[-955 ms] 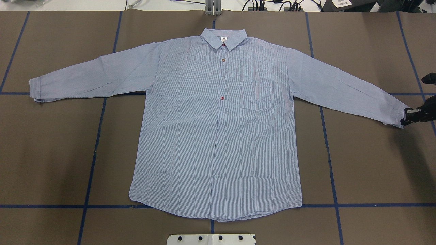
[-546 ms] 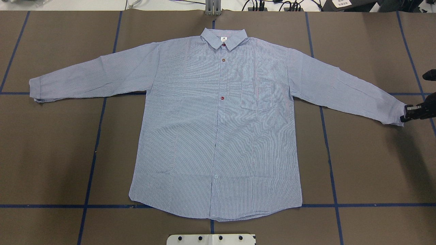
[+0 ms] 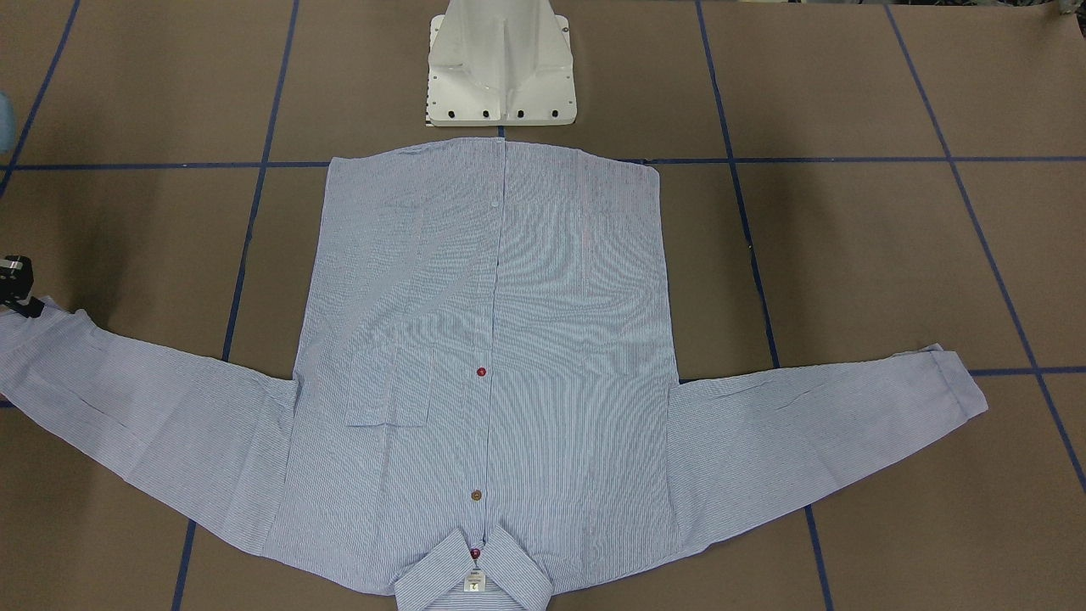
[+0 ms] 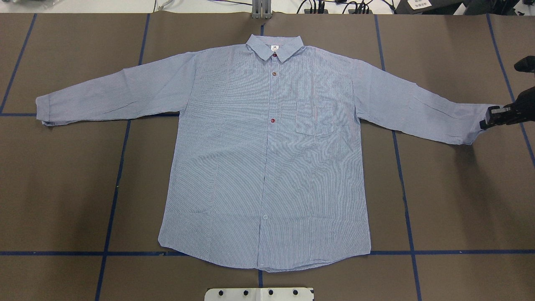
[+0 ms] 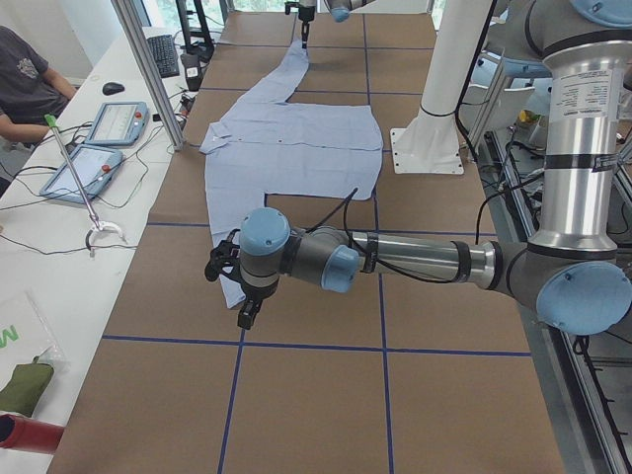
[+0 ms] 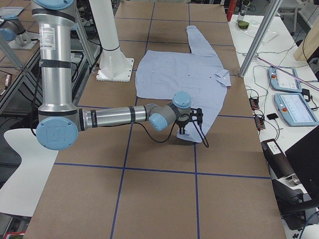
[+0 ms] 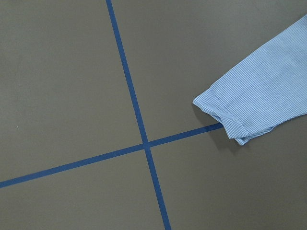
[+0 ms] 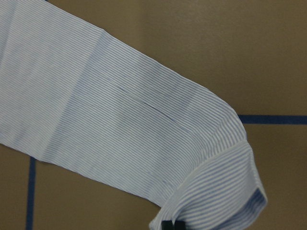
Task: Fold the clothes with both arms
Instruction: 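Carry the grasped sleeve with the right gripper across the shirt toward the collar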
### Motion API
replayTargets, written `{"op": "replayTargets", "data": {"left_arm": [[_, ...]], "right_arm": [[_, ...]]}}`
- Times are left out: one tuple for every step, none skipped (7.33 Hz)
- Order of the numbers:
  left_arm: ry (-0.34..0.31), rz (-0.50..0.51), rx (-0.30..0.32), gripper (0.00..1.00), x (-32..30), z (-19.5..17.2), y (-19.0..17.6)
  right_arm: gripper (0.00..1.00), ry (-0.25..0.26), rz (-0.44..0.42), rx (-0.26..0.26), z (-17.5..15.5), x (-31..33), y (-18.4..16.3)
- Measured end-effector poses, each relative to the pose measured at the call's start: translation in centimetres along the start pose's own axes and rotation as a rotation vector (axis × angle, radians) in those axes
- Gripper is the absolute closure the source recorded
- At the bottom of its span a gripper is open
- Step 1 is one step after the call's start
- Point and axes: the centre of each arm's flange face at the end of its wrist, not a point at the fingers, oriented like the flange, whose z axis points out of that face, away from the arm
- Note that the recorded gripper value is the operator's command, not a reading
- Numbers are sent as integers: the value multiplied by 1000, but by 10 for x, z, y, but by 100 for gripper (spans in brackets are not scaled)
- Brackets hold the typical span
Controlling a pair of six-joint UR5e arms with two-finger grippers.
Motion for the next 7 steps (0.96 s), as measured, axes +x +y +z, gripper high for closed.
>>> {"op": "replayTargets", "data": {"left_arm": [[0,-1,-1,0,0,0,0],[-1,-2,-2,0,-1,1,0],[-1,-4,-3,0,-1,1,0],[-1,-3,-3,0,-1,1,1],[-1,-4,-5,0,-2,2,1],[-1,-6,-8,0,-3,3,2],[-1,-8,-10,0,-5,5,3]], "right_arm": [[100,-5,-18,-5,-22,-62,-24],[100,-12,-46,-20,-41,-135,-46],[100,-25,-75,-37,-52,-202,-59],[100,-46,-83,-52,-54,-259,-64],[100,-69,-65,-63,-54,-312,-72],[100,-88,-35,-73,-52,-362,-86],[100,-97,-7,-82,-47,-409,-104]]}}
